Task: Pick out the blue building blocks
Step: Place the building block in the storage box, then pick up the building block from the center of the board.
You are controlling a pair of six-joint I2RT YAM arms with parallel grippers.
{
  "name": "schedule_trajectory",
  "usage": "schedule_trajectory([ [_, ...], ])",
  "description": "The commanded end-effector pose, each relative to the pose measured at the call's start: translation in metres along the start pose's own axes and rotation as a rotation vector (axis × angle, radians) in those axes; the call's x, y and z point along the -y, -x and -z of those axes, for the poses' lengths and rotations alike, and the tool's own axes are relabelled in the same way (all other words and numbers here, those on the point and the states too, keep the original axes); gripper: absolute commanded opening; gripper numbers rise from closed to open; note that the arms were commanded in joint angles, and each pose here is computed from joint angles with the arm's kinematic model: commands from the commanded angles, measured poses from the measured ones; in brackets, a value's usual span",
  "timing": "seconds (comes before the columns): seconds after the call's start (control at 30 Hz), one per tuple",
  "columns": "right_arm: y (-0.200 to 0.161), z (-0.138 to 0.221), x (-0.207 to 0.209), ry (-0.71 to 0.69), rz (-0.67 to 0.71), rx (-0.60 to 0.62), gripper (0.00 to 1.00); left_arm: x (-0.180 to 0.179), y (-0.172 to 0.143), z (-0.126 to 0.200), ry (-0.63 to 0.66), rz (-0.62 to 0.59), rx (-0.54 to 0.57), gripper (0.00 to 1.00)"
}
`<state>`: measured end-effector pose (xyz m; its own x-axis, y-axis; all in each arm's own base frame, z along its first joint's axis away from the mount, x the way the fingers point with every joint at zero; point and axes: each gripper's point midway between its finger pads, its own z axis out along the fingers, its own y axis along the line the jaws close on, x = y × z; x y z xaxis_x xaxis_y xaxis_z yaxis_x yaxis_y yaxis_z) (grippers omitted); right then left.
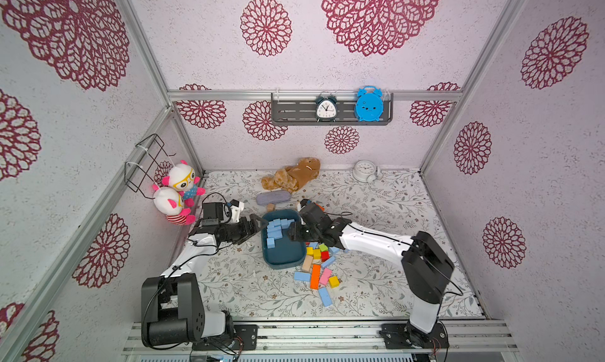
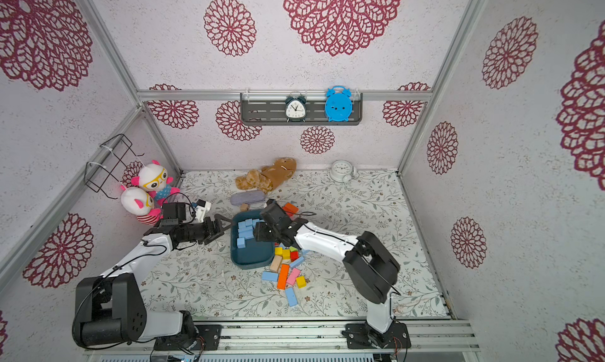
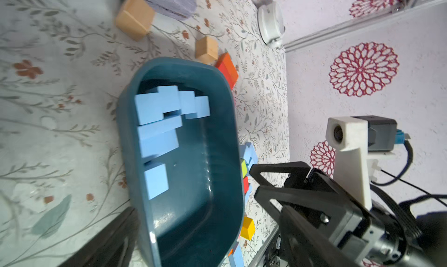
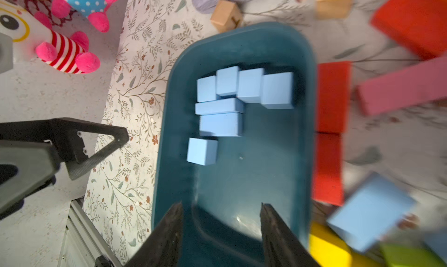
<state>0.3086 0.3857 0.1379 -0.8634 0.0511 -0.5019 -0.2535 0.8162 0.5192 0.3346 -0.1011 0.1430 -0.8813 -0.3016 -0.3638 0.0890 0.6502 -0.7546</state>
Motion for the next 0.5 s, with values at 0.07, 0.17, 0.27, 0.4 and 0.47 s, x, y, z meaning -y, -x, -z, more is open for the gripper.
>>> schedule_trajectory([
  [0.07, -0.02, 0.032, 0.088, -0.213, -0.042, -0.029, 0.55, 0.03, -0.009, -0.011, -0.066, -0.129, -0.058, 0.95],
  [0.17, -0.037, 0.048, 0.121, -0.325, -0.046, -0.08, 0.55, 0.029, -0.012, -0.017, -0.053, -0.131, -0.079, 0.95],
  [0.27, -0.046, 0.059, 0.142, -0.421, -0.028, -0.112, 0.55, 0.026, -0.013, -0.019, -0.041, -0.126, -0.085, 0.95],
  [0.4, -0.05, 0.058, 0.155, -0.494, 0.008, -0.15, 0.54, 0.024, -0.013, -0.02, -0.033, -0.123, -0.085, 0.95],
  [0.47, -0.05, 0.051, 0.153, -0.489, 0.026, -0.171, 0.54, 0.023, -0.012, -0.02, -0.027, -0.124, -0.083, 0.95],
])
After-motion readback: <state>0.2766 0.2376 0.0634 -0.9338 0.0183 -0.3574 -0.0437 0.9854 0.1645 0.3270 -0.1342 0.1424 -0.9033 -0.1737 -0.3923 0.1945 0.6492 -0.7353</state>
